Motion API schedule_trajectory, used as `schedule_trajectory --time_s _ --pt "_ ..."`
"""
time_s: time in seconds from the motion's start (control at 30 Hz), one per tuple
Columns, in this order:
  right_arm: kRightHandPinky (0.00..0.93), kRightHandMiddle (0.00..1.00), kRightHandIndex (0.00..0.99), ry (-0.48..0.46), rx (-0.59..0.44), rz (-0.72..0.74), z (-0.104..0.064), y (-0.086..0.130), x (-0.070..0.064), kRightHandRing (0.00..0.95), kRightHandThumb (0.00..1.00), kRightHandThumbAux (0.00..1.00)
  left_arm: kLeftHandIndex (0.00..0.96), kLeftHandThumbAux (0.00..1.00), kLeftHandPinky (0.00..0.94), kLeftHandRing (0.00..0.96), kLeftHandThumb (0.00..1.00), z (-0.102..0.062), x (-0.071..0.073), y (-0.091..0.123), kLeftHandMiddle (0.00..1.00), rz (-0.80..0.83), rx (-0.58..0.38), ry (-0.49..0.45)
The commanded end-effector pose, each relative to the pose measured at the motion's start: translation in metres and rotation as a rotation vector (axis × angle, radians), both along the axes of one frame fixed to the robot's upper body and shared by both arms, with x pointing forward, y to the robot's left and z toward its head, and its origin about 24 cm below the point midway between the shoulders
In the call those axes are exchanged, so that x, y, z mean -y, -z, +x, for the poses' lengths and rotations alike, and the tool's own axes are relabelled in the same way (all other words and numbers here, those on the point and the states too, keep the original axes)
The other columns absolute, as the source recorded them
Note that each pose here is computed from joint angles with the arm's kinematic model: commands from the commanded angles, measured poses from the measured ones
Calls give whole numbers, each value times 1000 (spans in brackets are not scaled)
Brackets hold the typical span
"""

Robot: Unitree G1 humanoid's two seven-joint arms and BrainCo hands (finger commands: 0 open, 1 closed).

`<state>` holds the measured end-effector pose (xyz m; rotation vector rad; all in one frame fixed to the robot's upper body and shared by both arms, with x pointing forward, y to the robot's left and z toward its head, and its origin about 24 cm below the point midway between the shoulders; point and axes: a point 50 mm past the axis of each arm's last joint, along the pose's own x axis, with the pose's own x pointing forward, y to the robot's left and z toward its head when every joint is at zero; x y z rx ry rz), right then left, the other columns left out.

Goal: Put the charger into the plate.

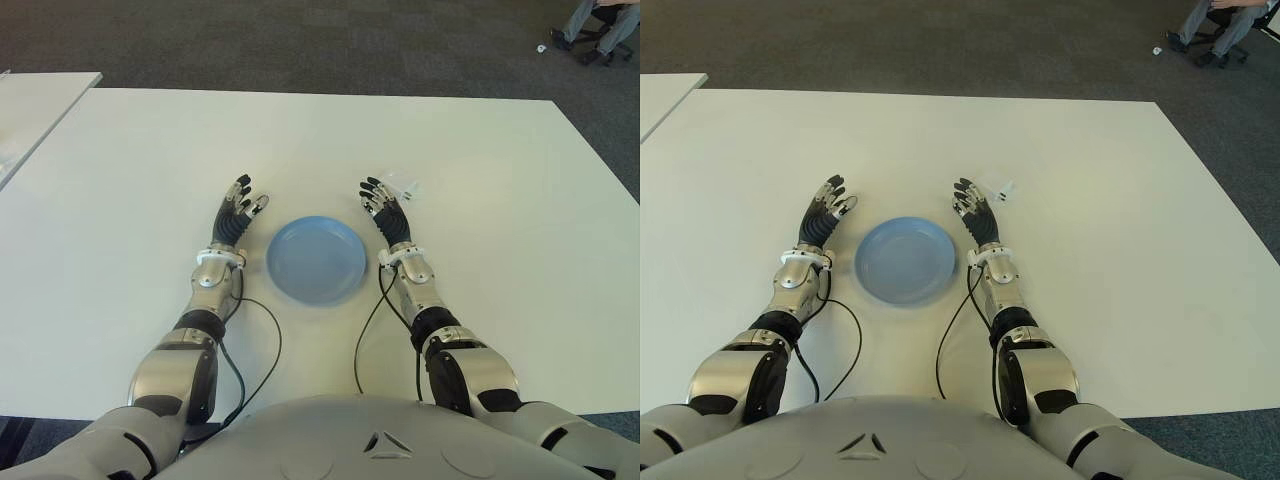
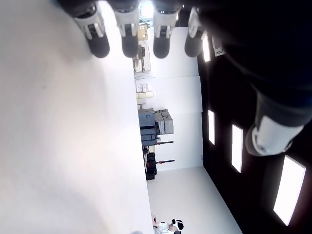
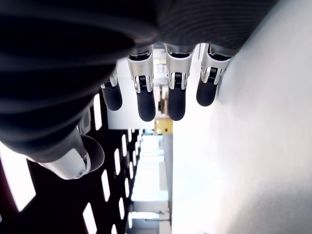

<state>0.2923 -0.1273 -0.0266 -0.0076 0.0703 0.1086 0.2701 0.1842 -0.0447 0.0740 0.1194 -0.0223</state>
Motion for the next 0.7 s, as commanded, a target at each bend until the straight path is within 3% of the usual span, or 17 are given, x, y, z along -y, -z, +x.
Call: schedule_trajectory --time_s 0.03,0.23,0.47,0.7 --pt "129 148 105 100 -90 -10 -20 18 7 130 0 640 0 546 40 22 0 -30 6 36 25 -22 -214 -5" --pt "139 103 85 197 -41 0 -23 11 8 100 38 702 0 543 48 29 0 -30 6 37 32 -9 -229 -4" --pt "148 91 79 245 18 20 -25 2 11 91 119 725 0 549 55 36 0 -30 7 37 39 -6 -233 -1" --pt "161 109 103 320 138 58 -24 -12 13 102 213 740 0 555 61 41 0 -30 7 37 43 -5 -232 -3"
